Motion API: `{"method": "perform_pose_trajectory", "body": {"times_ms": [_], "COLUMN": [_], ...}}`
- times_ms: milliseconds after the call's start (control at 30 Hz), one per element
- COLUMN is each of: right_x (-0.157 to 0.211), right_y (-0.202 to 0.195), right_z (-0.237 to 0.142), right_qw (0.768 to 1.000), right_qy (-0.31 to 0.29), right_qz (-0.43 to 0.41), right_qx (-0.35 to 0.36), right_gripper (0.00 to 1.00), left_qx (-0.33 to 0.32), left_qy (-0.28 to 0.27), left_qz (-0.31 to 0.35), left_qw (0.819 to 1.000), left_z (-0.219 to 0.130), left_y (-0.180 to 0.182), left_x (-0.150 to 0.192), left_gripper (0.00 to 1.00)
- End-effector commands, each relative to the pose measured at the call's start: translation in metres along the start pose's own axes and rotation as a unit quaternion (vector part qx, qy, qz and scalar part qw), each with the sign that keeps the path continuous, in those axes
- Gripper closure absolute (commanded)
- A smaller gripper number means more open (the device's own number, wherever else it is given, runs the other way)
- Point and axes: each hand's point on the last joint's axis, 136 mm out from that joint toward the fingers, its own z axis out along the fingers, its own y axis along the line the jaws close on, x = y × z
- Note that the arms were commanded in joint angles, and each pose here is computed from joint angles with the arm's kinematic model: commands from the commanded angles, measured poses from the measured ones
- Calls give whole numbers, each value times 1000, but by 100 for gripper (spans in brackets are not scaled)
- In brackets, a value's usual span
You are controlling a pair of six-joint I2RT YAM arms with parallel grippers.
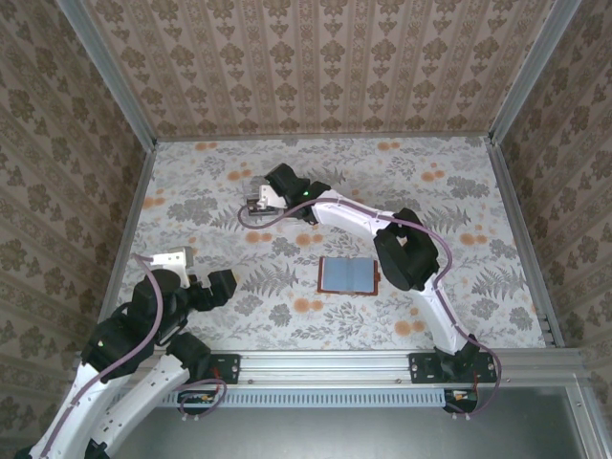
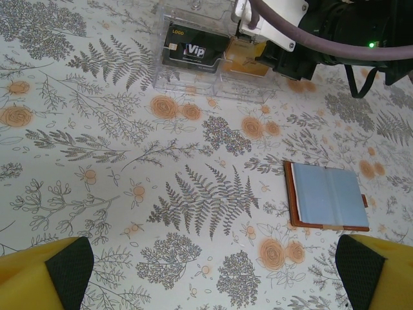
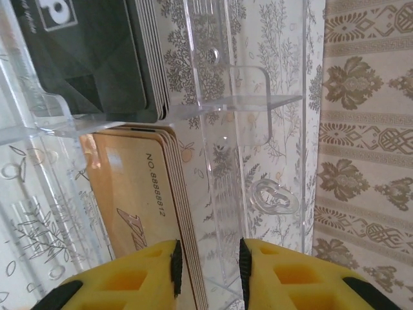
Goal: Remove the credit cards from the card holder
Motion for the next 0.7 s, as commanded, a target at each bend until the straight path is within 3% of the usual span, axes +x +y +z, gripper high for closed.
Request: {"method": "perform_pose_trajectory", "body": {"times_ms": [0, 300, 667], "right_x": [4, 6, 4], "right_y": [-7, -12, -38], "right_z": [9, 11, -31], "right_qw": [1000, 999, 995], "right_qy": [15, 18, -9], "right_qz": [18, 34, 93], "right_qx": [17, 26, 37], "right_gripper": [65, 63, 55], "left_qx": [-13, -13, -25], "left_qy": [-2, -3, 8], "left_qz": [3, 3, 7], "left_qw": [1000, 1000, 1000], "left_z": [-2, -2, 10], "left_y": [4, 5, 5], "left_x": [-2, -2, 1], "left_gripper": [0, 0, 0]}}
